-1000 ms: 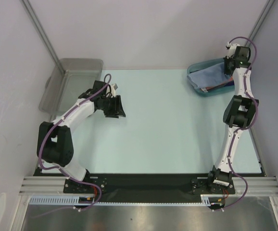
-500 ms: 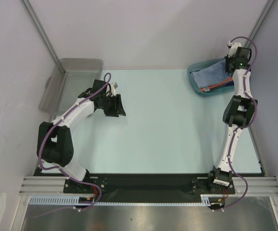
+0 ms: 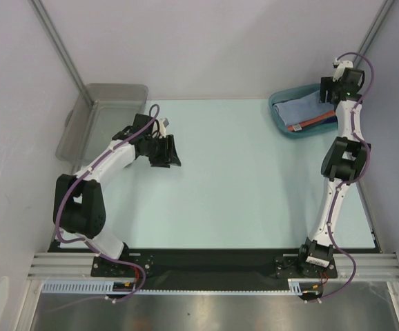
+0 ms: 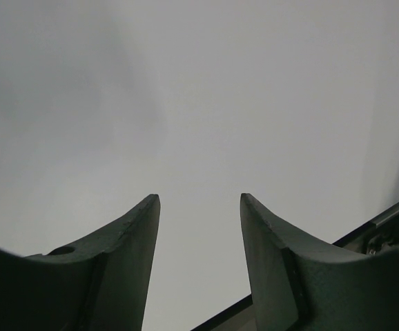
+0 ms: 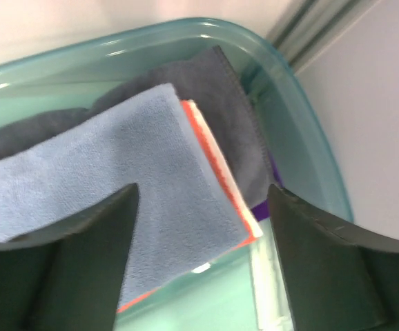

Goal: Fold and stack the towels
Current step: Neatly place the folded towel into the bin

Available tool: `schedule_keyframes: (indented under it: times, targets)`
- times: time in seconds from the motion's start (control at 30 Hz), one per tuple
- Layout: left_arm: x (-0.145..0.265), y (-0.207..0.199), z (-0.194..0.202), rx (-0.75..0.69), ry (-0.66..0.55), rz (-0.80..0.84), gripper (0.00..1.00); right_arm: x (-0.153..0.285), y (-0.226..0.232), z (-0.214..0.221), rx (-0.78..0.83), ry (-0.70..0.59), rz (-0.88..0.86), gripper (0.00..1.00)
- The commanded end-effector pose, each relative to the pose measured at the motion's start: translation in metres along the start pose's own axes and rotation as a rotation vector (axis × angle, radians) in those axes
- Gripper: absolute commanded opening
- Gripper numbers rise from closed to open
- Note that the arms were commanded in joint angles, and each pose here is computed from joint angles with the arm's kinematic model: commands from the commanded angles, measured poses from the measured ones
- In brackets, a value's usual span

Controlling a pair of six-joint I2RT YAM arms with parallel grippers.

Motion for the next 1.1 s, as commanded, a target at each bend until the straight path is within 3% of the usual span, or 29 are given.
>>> schedule_keyframes:
  times: [0.0, 0.1, 0.2, 0.33, 0.6, 0.8, 0.93, 1.07]
  targets:
    - [0.016, -0.016, -0.014, -0.042, -0.06, 0.057, 0.56, 0.032, -0.026, -0.045, -0.055, -0.11, 0.088, 0.85]
    - [0.033, -0.026, -0.019, -0.076, -0.147, 0.1, 0.59, 0.051, -0.013, -0.056, -0.081, -0.126, 0.049, 0.87]
    - [0.046, -0.033, -0.022, -0.101, -0.204, 0.124, 0.63, 0.067, 0.013, -0.067, -0.148, -0.141, -0.046, 0.75]
    - [0.045, -0.035, -0.018, -0.108, -0.176, 0.155, 0.64, 0.087, 0.048, -0.075, -0.203, -0.181, -0.215, 0.26]
    - [0.046, -0.036, -0.013, -0.123, -0.161, 0.182, 0.64, 0.066, 0.13, -0.061, -0.311, -0.225, -0.553, 0.22]
    - [0.042, -0.034, -0.014, -0.128, -0.151, 0.172, 0.64, 0.041, 0.165, -0.046, -0.433, -0.238, -0.783, 0.2]
    - [0.04, -0.033, -0.015, -0.121, -0.146, 0.17, 0.64, 0.022, 0.177, -0.02, -0.462, -0.17, -0.796, 0.18]
    - [0.04, -0.035, -0.015, -0.12, -0.142, 0.171, 0.64, 0.024, 0.168, -0.022, -0.442, -0.159, -0.771, 0.18]
Point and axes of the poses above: each gripper's point midway between its finger pads, its own x axis back along the fingers, its own y axis along the line the jaws close on, z = x × y, the point moved 5 cm from there along x, back along the fingers, and after that the axes turned 13 degrees about x, right-handed, at the moved point
